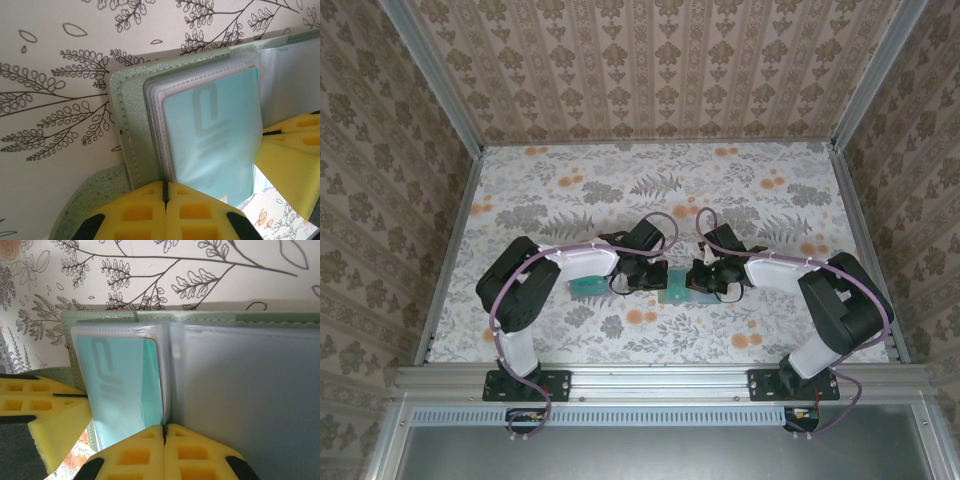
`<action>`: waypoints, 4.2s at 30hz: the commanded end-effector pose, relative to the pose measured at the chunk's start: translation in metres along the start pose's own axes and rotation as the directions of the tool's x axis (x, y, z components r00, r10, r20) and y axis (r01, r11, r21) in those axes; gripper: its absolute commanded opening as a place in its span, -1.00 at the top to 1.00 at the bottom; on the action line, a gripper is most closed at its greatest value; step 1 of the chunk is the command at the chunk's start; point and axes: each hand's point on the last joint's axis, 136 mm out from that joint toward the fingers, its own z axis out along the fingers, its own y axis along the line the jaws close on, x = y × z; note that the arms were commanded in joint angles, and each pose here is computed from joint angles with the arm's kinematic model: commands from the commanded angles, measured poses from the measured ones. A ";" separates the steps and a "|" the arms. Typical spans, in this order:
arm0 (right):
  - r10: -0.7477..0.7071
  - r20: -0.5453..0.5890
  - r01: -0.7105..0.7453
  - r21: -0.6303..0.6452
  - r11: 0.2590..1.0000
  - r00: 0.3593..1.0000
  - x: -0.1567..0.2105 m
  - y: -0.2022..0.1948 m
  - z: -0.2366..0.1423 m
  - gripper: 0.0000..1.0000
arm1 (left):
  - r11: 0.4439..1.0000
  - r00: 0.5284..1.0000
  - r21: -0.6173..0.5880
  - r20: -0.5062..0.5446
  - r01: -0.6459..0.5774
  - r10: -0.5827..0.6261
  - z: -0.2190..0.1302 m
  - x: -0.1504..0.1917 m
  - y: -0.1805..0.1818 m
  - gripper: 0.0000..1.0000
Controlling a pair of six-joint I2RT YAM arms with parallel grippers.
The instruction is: Take the credit cards out of the card holder
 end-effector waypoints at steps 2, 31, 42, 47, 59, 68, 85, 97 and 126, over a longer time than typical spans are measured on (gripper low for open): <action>0.001 -0.008 -0.001 -0.023 1.000 1.000 0.004 0.000 -0.004 1.00 | 0.997 0.999 -0.072 -0.049 0.019 -0.022 0.010 0.013 0.015 1.00; -0.020 -0.012 0.019 -0.100 0.995 1.000 0.003 0.004 -0.007 0.61 | 0.996 0.998 -0.089 -0.060 0.025 -0.030 0.010 0.017 0.019 1.00; -0.026 -0.050 0.019 -0.136 0.991 0.998 0.008 0.010 0.004 0.60 | 0.996 0.998 -0.084 -0.063 0.022 -0.027 0.011 0.018 0.017 1.00; -0.027 -0.044 0.019 -0.177 0.984 0.999 0.007 0.018 0.001 0.70 | 0.996 0.998 -0.082 -0.066 0.019 -0.025 0.012 0.018 0.016 1.00; 0.012 -0.031 -0.015 -0.096 0.995 0.999 0.010 -0.013 -0.008 1.00 | 0.991 0.996 -0.131 -0.071 0.042 -0.051 0.009 0.022 0.030 1.00; 0.017 -0.041 -0.021 -0.116 0.993 0.999 0.011 -0.016 -0.011 1.00 | 0.991 0.996 -0.123 -0.070 0.044 -0.053 0.009 0.021 0.029 1.00; 0.007 -0.054 -0.014 -0.130 0.991 0.999 0.006 -0.003 -0.002 1.00 | 0.998 0.998 -0.032 0.010 -0.061 0.061 -0.019 -0.005 -0.022 0.71; -0.009 -0.061 0.002 -0.111 0.994 0.998 0.000 -0.003 0.003 1.00 | 0.992 0.998 -0.127 -0.068 -0.026 0.018 0.003 0.015 0.010 0.97; 0.012 -0.026 -0.014 -0.078 0.997 1.000 -0.003 -0.024 -0.014 1.00 | 0.982 0.993 -0.188 -0.114 0.009 -0.031 0.012 0.029 0.034 1.00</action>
